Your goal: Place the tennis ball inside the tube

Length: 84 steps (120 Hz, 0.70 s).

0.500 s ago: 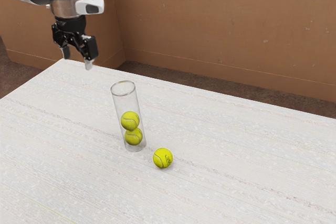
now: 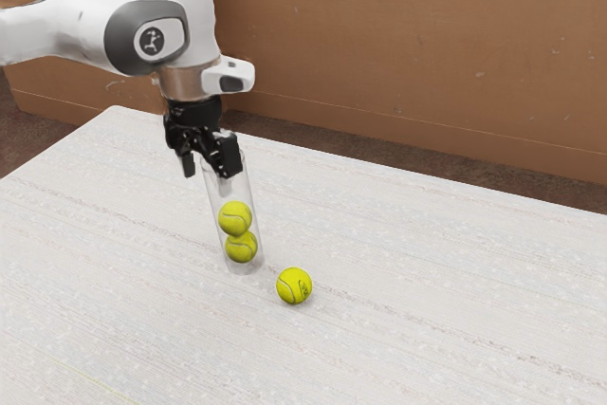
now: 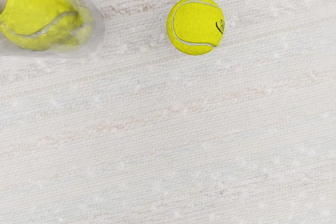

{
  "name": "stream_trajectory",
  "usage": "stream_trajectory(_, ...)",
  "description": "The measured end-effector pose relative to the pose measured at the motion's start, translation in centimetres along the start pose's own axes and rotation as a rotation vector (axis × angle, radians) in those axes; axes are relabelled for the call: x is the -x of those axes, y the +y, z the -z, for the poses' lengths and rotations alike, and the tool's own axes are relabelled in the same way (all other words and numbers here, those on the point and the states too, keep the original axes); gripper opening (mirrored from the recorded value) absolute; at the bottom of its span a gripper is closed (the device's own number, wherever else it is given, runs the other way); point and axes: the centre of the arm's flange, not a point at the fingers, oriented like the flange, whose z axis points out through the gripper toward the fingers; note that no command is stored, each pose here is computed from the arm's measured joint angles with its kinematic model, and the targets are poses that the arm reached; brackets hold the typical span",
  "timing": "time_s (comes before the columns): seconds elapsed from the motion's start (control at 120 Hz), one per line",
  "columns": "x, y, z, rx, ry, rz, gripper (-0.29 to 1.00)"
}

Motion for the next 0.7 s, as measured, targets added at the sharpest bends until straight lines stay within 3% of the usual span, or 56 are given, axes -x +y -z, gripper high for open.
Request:
stream_trajectory(0.142, -1.5, 0.9, -6.2, 0.033, -0.052, 0.074, 0.70)
stream_trajectory(0.3, -3.9, 2.6, -11.6, 0.014, -0.090, 0.109, 0.70)
stream_trajectory(0.417, -5.4, 4.8, -14.9, -0.003, -0.098, 0.103, 0.70)
stream_trajectory(0.7, -8.0, 3.7, -19.4, -0.008, -0.066, 0.137, 0.70)
